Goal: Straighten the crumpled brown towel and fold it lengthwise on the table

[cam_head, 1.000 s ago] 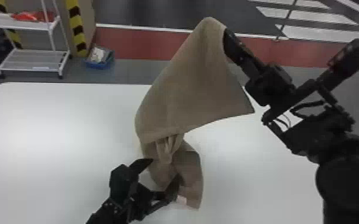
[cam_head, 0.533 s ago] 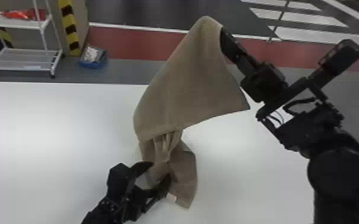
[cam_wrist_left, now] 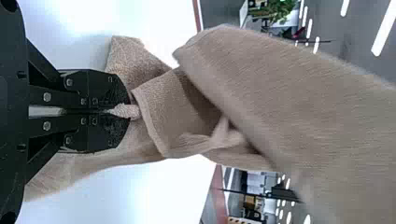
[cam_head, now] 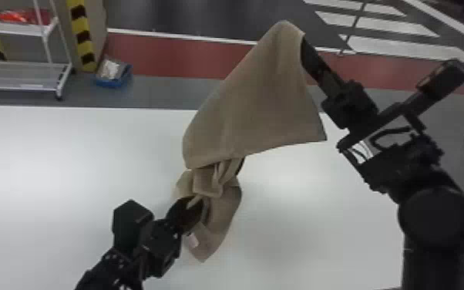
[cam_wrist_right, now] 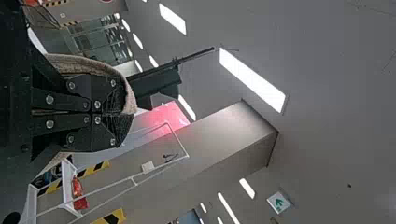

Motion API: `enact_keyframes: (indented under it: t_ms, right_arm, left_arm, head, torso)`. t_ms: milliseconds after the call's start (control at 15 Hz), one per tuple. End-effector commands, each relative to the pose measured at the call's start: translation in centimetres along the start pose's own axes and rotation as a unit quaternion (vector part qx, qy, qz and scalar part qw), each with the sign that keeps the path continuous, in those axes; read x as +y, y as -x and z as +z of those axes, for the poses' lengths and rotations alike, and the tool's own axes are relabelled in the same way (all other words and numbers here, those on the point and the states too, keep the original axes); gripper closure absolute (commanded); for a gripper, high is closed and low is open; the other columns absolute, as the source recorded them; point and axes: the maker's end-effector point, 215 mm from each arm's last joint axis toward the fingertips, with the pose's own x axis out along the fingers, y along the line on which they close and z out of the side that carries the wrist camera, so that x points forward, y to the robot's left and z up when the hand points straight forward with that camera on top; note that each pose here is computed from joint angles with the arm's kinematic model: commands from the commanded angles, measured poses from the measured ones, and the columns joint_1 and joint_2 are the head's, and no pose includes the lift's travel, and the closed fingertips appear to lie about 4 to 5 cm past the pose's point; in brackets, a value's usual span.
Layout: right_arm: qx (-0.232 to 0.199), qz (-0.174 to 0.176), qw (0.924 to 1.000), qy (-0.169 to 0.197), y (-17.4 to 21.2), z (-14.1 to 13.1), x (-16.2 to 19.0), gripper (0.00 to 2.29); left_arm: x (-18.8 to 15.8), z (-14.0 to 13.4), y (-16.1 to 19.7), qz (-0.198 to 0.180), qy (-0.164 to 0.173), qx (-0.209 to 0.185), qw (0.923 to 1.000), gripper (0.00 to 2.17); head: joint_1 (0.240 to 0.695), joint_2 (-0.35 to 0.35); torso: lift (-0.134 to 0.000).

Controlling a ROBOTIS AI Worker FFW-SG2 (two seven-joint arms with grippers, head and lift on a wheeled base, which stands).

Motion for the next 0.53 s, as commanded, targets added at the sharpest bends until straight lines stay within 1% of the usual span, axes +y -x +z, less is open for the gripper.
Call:
enact_keyframes:
  t_ms: [0, 67, 133, 200, 267, 333, 400, 467]
  right_arm:
    - [-0.011, -0.024, 0.9996, -0.012, 1.0, 0.0, -2.7, 2.19]
    - [-0.012, -0.037, 0.9990, -0.021, 1.7, -0.5, -4.2, 2.19]
    - [-0.011, -0.039, 0.9988, -0.028, 2.4, -1.0, -5.1, 2.18]
    - [0.008, -0.045, 0.9988, -0.016, 3.6, -1.2, -6.3, 2.18]
    - [0.025, -0.047, 0.9985, -0.006, 5.3, -1.4, -7.2, 2.18]
    - [0.046, -0.044, 0.9980, 0.005, 6.7, -1.9, -7.7, 2.18]
    - [0.071, -0.033, 0.9969, 0.011, 8.1, -2.9, -7.7, 2.18]
    - [0.091, -0.021, 0.9955, 0.016, 9.1, -3.7, -7.6, 2.18]
  left_arm:
    - [3.1, 3.1, 2.4, 0.027, 0.011, -0.020, 0.9994, 1.74]
    - [5.5, 3.8, 3.7, 0.043, 0.018, -0.020, 0.9987, 1.74]
    - [8.2, 3.9, 5.2, 0.065, 0.031, -0.016, 0.9973, 1.74]
    - [11.3, 3.9, 7.0, 0.089, 0.044, -0.013, 0.9949, 1.74]
    - [13.4, 2.9, 8.3, 0.099, 0.058, 0.007, 0.9933, 1.74]
    - [14.6, 1.9, 9.0, 0.101, 0.070, 0.027, 0.9920, 1.74]
    - [15.7, 0.4, 9.8, 0.102, 0.086, 0.053, 0.9896, 1.74]
    - [16.4, -0.2, 10.2, 0.101, 0.092, 0.067, 0.9883, 1.74]
  head:
    - [0.688, -0.227]
    - [0.681, -0.225]
    - [0.672, -0.219]
    - [0.665, -0.210]
    - [0.663, -0.175]
    - [0.666, -0.154]
    - [0.672, -0.139]
    - [0.685, -0.127]
  torso:
    - [-0.124]
    - [-0.124]
    - [-0.124]
    - [-0.124]
    - [-0.124]
    - [-0.124]
    - [-0.124]
    - [-0.124]
